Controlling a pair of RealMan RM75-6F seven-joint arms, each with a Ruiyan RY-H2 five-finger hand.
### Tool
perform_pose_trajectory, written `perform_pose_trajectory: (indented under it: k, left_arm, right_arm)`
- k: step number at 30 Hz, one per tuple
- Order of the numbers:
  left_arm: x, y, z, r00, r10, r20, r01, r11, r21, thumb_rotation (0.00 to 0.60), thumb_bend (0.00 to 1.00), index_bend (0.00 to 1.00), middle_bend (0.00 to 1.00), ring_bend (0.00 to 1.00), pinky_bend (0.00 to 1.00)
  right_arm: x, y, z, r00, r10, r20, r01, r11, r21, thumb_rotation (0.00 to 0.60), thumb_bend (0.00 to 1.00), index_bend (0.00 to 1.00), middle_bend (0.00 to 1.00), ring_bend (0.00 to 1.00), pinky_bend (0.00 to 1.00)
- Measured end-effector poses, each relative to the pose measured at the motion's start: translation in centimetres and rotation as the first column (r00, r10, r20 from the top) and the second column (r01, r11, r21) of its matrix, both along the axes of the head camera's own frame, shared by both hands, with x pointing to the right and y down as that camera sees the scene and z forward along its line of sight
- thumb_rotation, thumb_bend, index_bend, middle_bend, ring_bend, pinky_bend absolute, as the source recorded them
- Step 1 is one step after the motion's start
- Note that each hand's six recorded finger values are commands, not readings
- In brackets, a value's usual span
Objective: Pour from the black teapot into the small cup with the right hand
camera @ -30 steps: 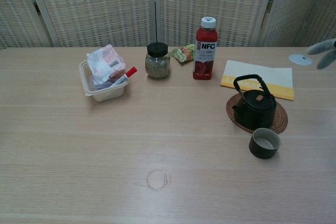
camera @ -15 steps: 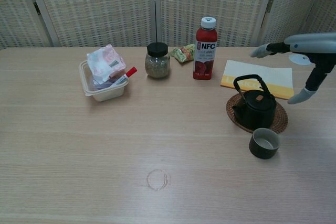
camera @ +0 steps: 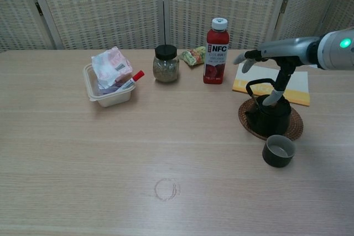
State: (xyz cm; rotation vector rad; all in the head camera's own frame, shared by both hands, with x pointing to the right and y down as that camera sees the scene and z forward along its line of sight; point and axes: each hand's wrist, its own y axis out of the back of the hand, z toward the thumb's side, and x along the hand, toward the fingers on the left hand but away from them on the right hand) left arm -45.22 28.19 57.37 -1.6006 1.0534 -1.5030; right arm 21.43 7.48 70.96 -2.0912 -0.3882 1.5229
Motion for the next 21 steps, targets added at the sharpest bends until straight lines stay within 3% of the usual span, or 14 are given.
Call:
perform_pose_trajectory:
  k: [21]
  left_arm:
    - [-0.6, -0.1, -0.1, 1.000, -0.009, 0.005, 0.009, 1.000, 0.001, 0.600, 0.21, 0.10, 0.00, 0.07, 0.05]
  right_arm:
    - [-0.6, -0.6, 2.6, 0.998, 0.007, -0.070, -0.009, 0.999, -0.036, 0.600, 0.01, 0.01, 0.25, 0.00, 0.00]
